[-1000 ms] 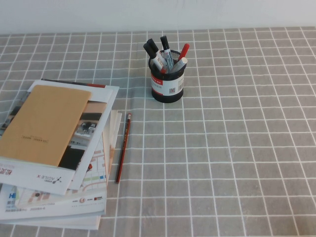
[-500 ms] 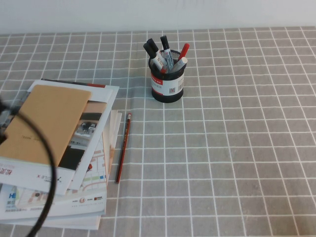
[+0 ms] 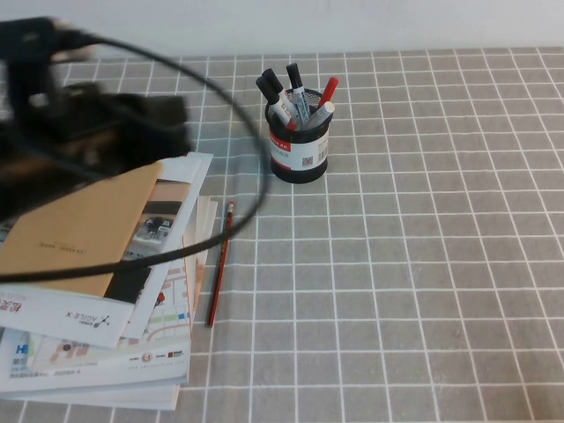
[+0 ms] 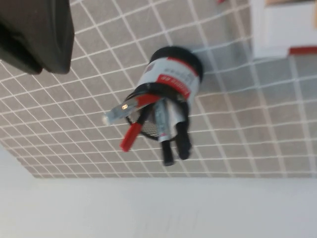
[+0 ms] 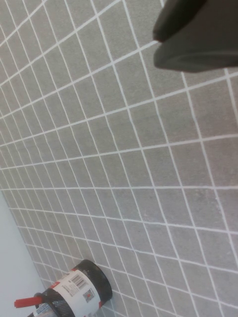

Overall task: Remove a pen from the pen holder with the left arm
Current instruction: 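Take a marker out of the pen holder and lay it on the table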

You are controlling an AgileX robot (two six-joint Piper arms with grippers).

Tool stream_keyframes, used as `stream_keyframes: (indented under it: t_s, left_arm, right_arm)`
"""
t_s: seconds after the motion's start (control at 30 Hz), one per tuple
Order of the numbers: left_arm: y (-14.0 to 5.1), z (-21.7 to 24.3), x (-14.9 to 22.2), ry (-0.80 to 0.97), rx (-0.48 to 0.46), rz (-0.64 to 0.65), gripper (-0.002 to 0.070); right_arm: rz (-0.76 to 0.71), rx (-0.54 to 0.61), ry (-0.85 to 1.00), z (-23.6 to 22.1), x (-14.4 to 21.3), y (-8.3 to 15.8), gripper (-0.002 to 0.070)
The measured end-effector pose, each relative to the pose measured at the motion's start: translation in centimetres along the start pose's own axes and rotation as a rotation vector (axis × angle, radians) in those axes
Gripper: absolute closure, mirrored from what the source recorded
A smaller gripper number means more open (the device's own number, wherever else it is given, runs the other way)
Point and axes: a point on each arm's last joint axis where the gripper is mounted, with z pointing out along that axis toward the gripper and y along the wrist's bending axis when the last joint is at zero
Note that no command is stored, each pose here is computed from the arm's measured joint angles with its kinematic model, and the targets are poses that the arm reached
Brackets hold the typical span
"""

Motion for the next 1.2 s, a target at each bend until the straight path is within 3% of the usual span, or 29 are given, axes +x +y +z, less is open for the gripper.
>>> stream_keyframes:
  t_s: [0.23, 0.47, 0.57, 0.73, 0.8, 1.07, 1.2]
  left_arm:
    - [-3.3, 7.4, -0.2, 0.051, 0.040, 0.097, 0.0678]
    - [-3.6, 11.9, 1.1, 0.127, 0.132, 0.289, 0.0667]
    - [-3.7, 12.6, 1.7, 0.148, 0.175, 0.390, 0.0566]
    - [-3.7, 13.5, 2.7, 0.161, 0.230, 0.643, 0.0281]
    - [-3.4, 13.8, 2.9, 0.165, 0.207, 0.683, 0.0230]
    - [-2.3, 14.8, 3.7, 0.182, 0.140, 0.837, 0.0190]
    - [-1.7, 15.7, 4.7, 0.205, 0.111, 0.815, 0.0190]
  right_arm:
    - [0.000, 0.000, 0.000, 0.0, 0.0, 0.0, 0.0689]
    - [0.000, 0.000, 0.000, 0.0, 0.0, 0.0, 0.0689]
    - [0.000, 0.000, 0.000, 0.0, 0.0, 0.0, 0.0689]
    - [0.000, 0.000, 0.000, 0.0, 0.0, 0.0, 0.0689]
    - [0.000, 0.000, 0.000, 0.0, 0.0, 0.0, 0.0689]
    - [0.000, 0.000, 0.000, 0.0, 0.0, 0.0, 0.0689]
    - [0.000, 0.000, 0.000, 0.0, 0.0, 0.0, 0.0689]
